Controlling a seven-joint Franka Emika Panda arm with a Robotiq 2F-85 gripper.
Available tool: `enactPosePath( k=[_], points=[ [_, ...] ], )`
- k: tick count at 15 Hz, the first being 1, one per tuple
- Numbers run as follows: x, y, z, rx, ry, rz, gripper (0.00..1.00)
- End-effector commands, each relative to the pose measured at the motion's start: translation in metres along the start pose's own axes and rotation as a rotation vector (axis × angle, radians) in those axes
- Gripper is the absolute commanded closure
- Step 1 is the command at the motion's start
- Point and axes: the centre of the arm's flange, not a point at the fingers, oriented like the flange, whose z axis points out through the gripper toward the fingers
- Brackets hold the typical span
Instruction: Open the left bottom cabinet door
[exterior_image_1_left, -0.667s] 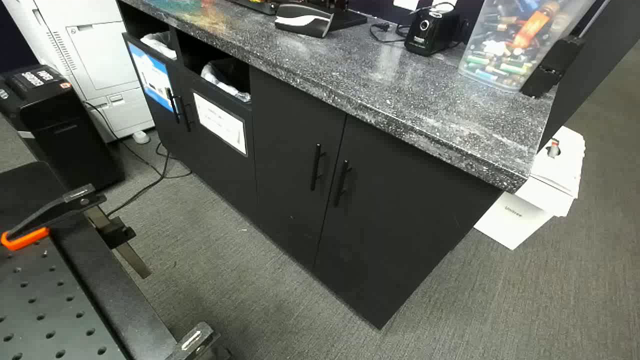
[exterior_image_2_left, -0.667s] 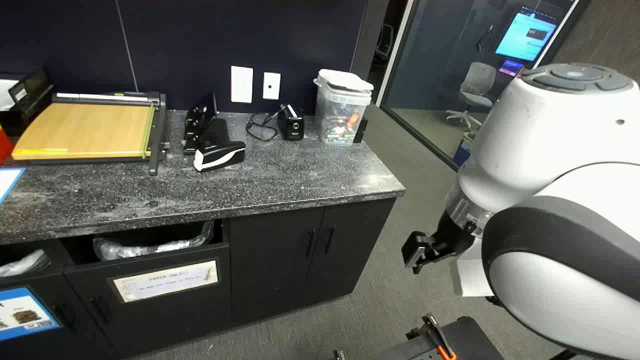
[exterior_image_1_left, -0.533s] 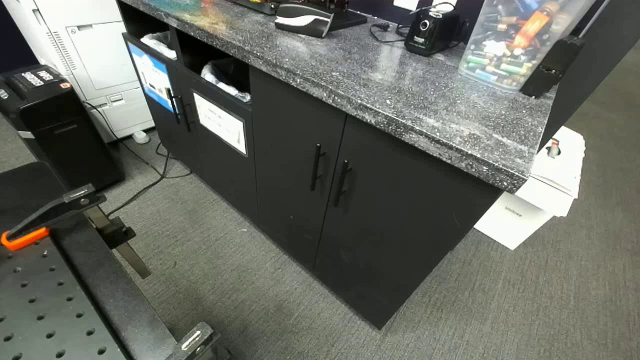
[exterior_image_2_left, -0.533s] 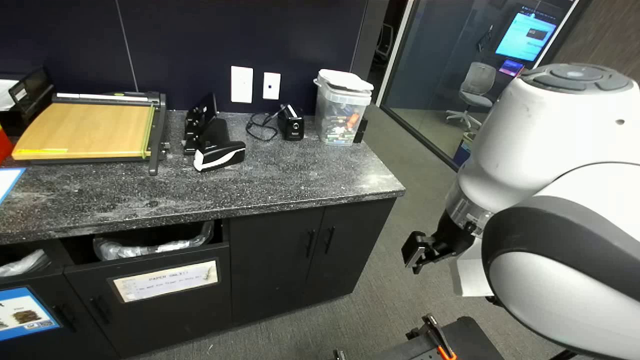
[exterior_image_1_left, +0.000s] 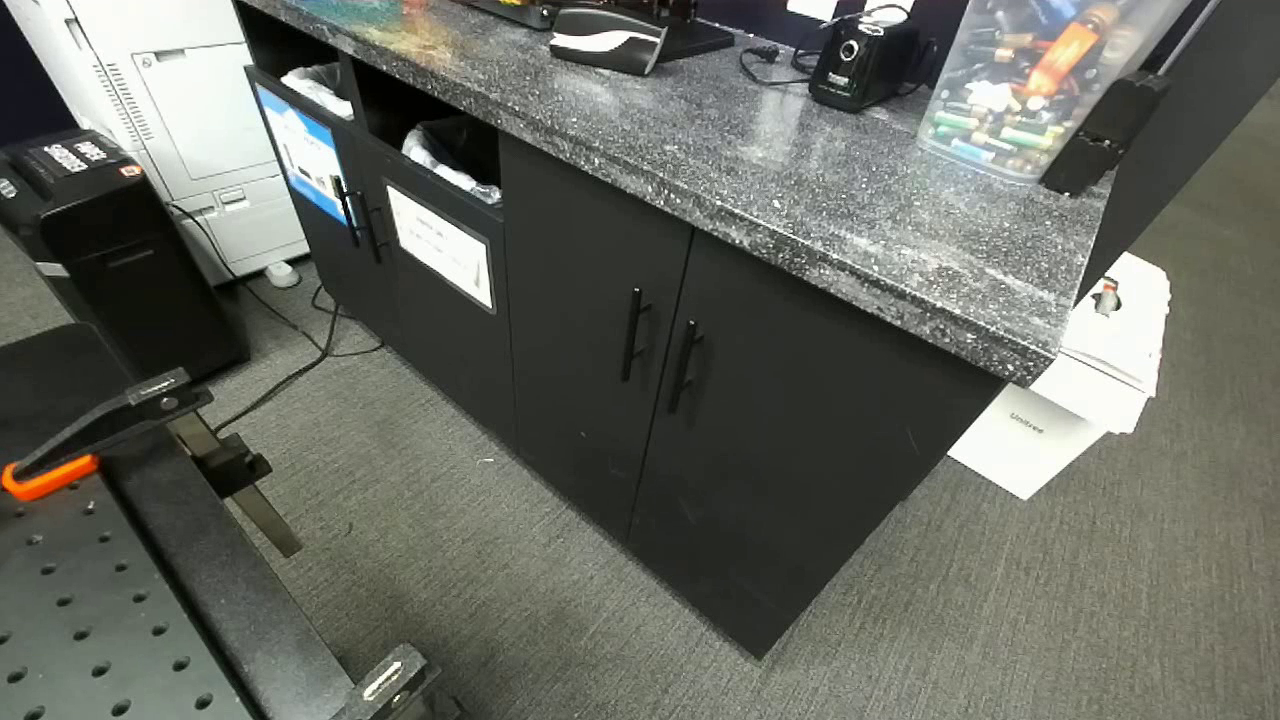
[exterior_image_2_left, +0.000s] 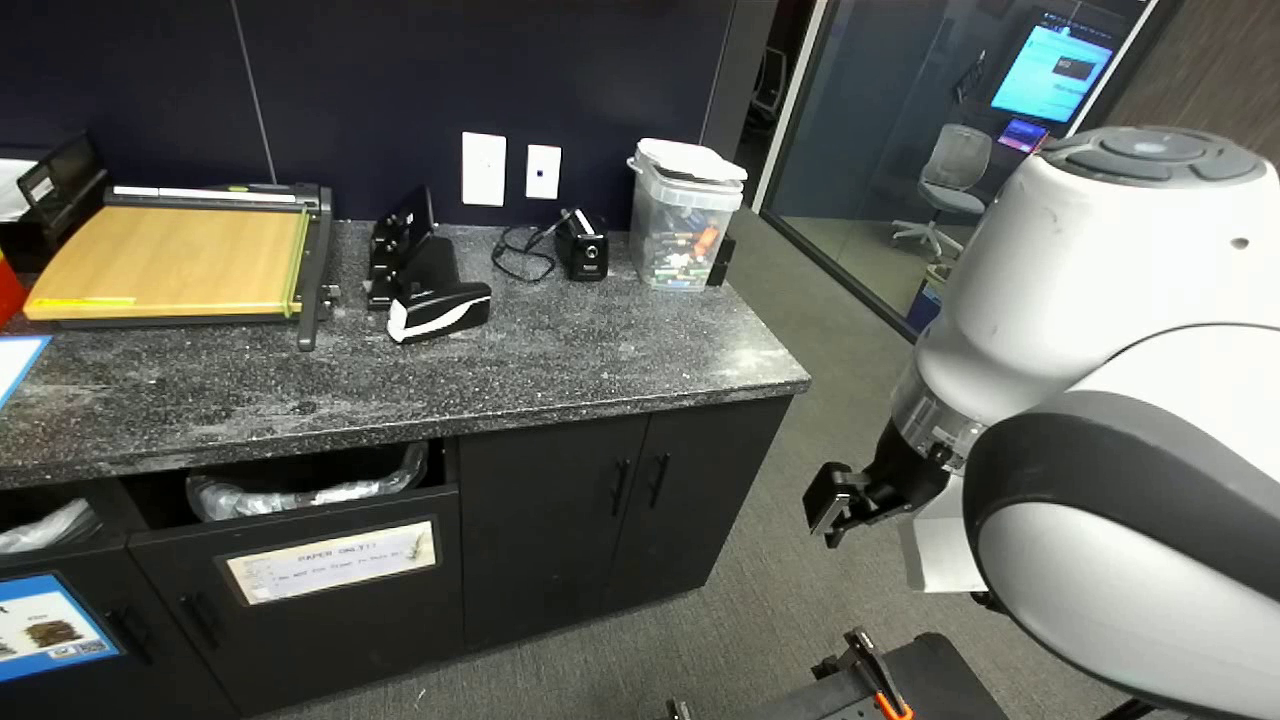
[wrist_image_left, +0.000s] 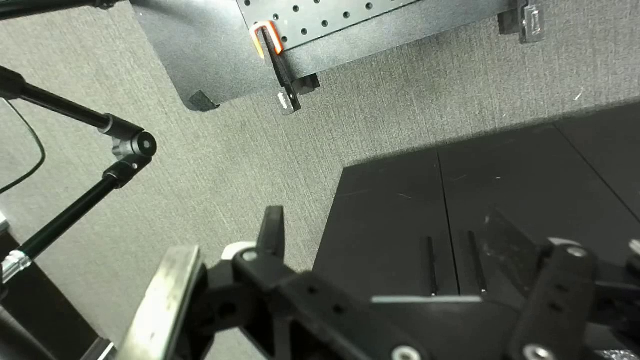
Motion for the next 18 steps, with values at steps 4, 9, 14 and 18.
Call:
enactPosePath(
  k=[4, 9, 14, 18],
  points=[
    [0.099, -0.034, 0.036, 0.083, 0.061, 0.034, 0.0],
    [0.149, -0.065, 0.104, 0.128, 0.078, 0.043, 0.0],
    [0.163, -0.125, 0.184, 0.155, 0.094, 0.011, 0.0],
    [0.174, -0.167, 0.25, 0.144, 0.095, -0.003, 0.0]
  ],
)
